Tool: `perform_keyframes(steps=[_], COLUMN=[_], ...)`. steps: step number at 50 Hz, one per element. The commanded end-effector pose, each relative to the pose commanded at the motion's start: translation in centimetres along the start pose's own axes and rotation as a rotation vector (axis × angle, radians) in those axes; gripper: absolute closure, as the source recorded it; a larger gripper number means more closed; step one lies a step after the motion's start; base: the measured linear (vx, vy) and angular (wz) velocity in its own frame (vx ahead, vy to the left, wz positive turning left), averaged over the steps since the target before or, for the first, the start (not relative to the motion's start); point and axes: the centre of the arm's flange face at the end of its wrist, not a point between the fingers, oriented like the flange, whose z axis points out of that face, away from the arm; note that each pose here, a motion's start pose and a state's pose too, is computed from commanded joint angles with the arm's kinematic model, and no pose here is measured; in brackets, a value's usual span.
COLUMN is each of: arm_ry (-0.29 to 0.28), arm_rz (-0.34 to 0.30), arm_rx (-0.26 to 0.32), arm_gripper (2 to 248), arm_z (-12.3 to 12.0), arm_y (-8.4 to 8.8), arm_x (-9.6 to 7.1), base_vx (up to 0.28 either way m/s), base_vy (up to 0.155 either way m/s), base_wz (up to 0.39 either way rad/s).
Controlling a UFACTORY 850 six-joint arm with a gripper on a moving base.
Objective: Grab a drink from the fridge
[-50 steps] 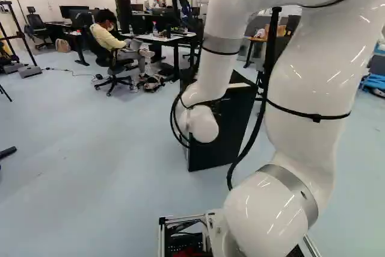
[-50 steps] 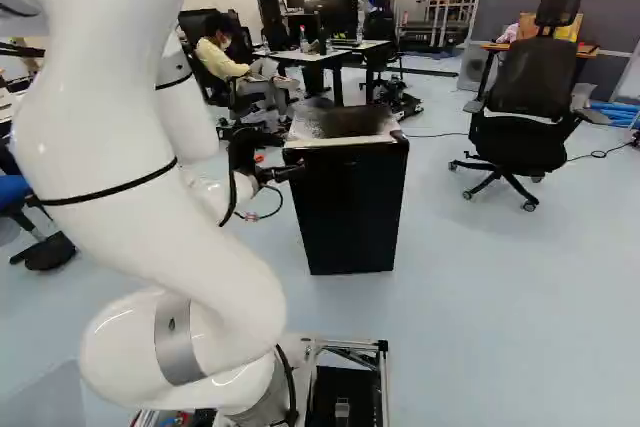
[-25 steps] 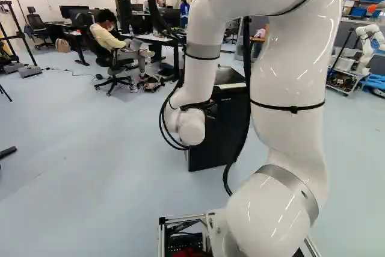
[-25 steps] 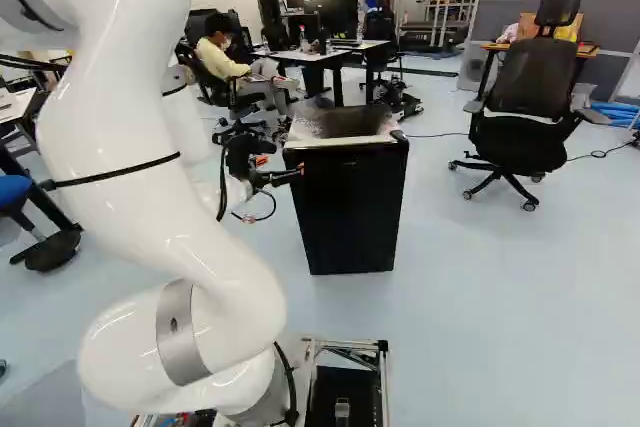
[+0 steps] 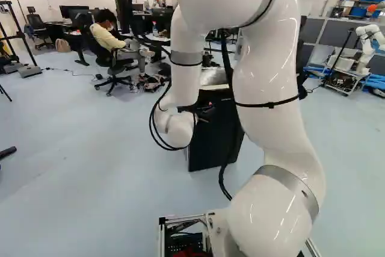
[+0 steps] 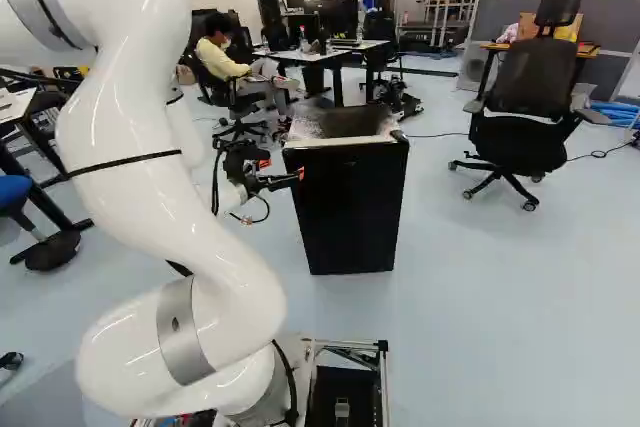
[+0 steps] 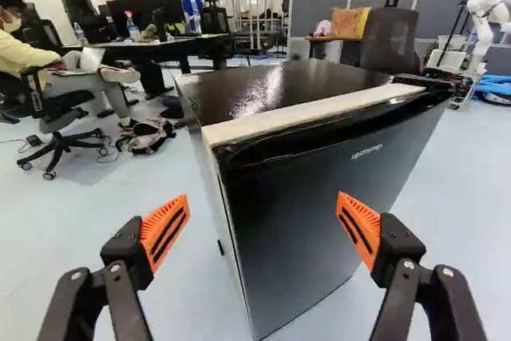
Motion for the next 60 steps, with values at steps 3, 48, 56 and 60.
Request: perform_keyframes(steps=[3,48,56,60], arm_ry=[0.005,0.084,0.091,0.093], arm_rz=[0.002,0.104,0.133,0.146], arm_rx=[-0.015,-0.221,-0.260,-0.272], arm_gripper=[3,3,3,3], arm_z=[0.1,-0.5,0.0,0.3], arm_y=[-0.3,-5.1,-6.3,-6.9], arm_x=[-0.2,-0.5,-0.5,-0.5], base_vx=[0.000,0.000,0.000,0.000], base_vy=[0.000,0.000,0.000,0.000], base_wz=[0.000,0.000,0.000,0.000])
